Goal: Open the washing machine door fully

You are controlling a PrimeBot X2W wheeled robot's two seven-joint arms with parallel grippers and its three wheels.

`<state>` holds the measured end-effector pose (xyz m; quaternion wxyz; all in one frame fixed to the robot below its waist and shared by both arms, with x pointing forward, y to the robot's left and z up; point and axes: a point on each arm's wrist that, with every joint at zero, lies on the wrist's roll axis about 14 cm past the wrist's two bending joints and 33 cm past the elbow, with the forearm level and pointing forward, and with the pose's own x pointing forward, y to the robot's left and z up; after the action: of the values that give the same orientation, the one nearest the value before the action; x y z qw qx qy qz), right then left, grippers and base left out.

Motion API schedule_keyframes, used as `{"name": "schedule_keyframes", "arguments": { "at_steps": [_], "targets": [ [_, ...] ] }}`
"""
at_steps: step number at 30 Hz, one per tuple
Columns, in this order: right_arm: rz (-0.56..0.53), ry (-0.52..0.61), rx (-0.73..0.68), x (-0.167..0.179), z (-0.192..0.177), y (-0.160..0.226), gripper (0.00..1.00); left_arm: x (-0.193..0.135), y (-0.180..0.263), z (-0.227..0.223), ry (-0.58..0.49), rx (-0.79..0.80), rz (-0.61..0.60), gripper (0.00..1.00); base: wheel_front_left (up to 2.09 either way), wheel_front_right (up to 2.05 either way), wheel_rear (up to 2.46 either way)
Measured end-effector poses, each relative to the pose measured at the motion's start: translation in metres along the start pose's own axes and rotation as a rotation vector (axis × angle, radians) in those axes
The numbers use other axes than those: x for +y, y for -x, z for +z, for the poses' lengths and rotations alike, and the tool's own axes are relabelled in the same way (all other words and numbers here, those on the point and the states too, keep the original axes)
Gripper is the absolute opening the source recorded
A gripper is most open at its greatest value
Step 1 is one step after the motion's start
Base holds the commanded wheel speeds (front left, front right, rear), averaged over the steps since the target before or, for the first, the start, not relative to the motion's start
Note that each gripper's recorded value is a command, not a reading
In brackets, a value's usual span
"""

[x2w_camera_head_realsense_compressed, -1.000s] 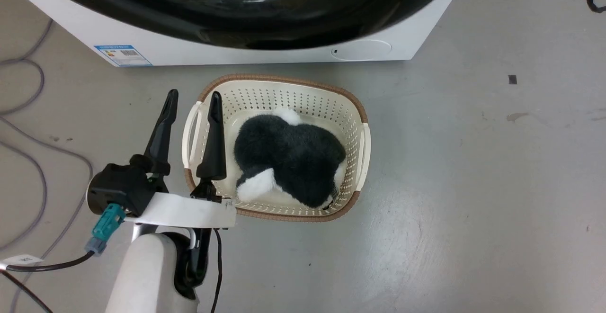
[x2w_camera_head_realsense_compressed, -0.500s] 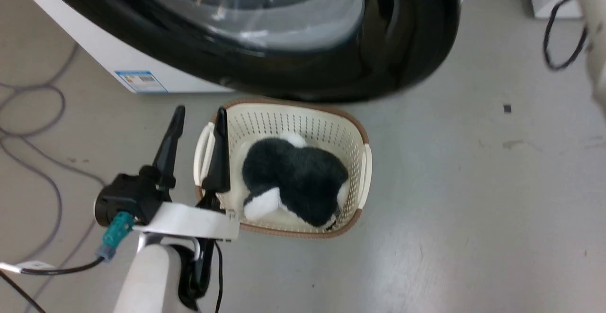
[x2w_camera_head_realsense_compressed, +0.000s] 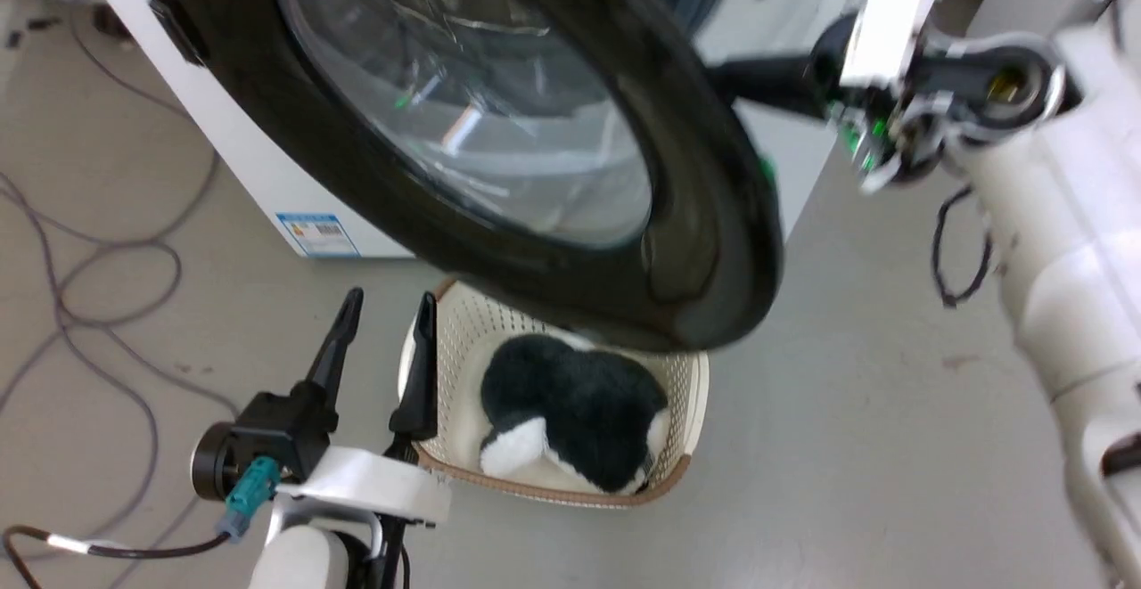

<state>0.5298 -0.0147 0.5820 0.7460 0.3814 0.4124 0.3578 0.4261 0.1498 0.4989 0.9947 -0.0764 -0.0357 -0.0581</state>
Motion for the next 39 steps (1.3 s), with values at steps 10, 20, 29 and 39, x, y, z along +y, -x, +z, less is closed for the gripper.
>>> {"name": "schedule_keyframes", "arguments": {
  "at_steps": [10,20,29,39],
  "targets": [
    [0.096,-0.005,0.077,0.021,-0.051,-0.006,0.0,0.007,0.025,0.01,-0.039,-0.008,0.024,1.0,0.0,0.0,0.0],
    [0.179,-0.014,0.14,0.034,-0.093,-0.015,0.0,0.015,0.038,0.014,-0.056,-0.01,0.052,1.0,0.0,0.0,0.0],
    [0.235,-0.057,0.161,0.036,-0.123,-0.016,0.0,0.018,0.046,0.013,-0.057,-0.006,0.063,1.0,0.0,0.0,0.0],
    [0.345,-0.216,-0.175,0.026,-0.107,0.01,1.0,0.017,0.049,0.016,-0.052,-0.014,0.069,1.0,0.0,0.0,0.0]
  ]
}}
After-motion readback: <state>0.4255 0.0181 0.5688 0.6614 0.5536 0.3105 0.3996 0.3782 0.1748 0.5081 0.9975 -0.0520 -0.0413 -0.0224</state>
